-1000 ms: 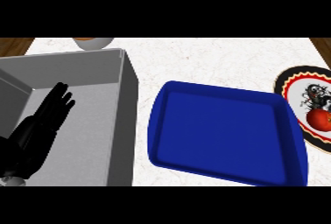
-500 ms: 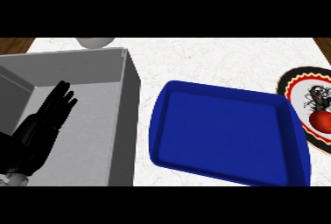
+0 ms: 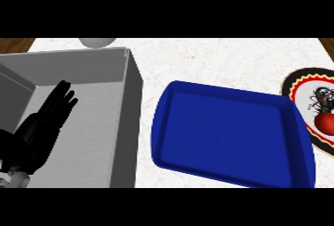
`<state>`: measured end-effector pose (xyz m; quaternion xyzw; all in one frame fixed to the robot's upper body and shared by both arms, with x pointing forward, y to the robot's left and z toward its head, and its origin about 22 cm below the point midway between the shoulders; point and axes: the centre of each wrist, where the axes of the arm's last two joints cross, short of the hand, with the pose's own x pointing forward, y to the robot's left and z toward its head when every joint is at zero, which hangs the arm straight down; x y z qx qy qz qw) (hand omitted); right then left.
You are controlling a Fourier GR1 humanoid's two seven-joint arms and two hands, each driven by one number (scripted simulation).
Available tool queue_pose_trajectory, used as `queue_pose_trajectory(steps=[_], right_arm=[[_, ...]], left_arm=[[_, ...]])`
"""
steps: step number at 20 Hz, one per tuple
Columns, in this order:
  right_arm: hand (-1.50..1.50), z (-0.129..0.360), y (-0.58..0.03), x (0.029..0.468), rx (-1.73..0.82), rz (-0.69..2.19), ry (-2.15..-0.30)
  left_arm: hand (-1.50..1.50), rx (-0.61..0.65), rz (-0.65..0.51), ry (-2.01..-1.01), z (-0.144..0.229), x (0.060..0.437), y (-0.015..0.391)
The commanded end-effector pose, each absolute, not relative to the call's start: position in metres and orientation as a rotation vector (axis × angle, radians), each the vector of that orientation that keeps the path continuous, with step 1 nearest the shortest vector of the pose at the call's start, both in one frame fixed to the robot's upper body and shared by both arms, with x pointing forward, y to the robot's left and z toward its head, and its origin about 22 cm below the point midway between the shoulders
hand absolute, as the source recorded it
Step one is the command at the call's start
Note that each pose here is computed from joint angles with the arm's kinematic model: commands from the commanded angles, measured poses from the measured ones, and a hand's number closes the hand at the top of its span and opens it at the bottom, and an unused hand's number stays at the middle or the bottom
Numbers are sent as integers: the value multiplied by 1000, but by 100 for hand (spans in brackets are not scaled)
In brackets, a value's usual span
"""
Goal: Pick the tomato from the tray and place it in the plate
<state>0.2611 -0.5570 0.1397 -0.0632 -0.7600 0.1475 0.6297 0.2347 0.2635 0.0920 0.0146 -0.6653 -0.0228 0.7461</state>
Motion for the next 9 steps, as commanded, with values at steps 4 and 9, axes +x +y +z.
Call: queue_pose_trajectory(steps=[4, 9], right_arm=[[-150, 136, -568, 251, -37, 386, -1795], [-150, 140, -579, 240, -72, 390, -1766]], left_arm=[[0, 146, -62, -1438, 62, 245, 274], [0, 145, -67, -1426, 63, 244, 278]])
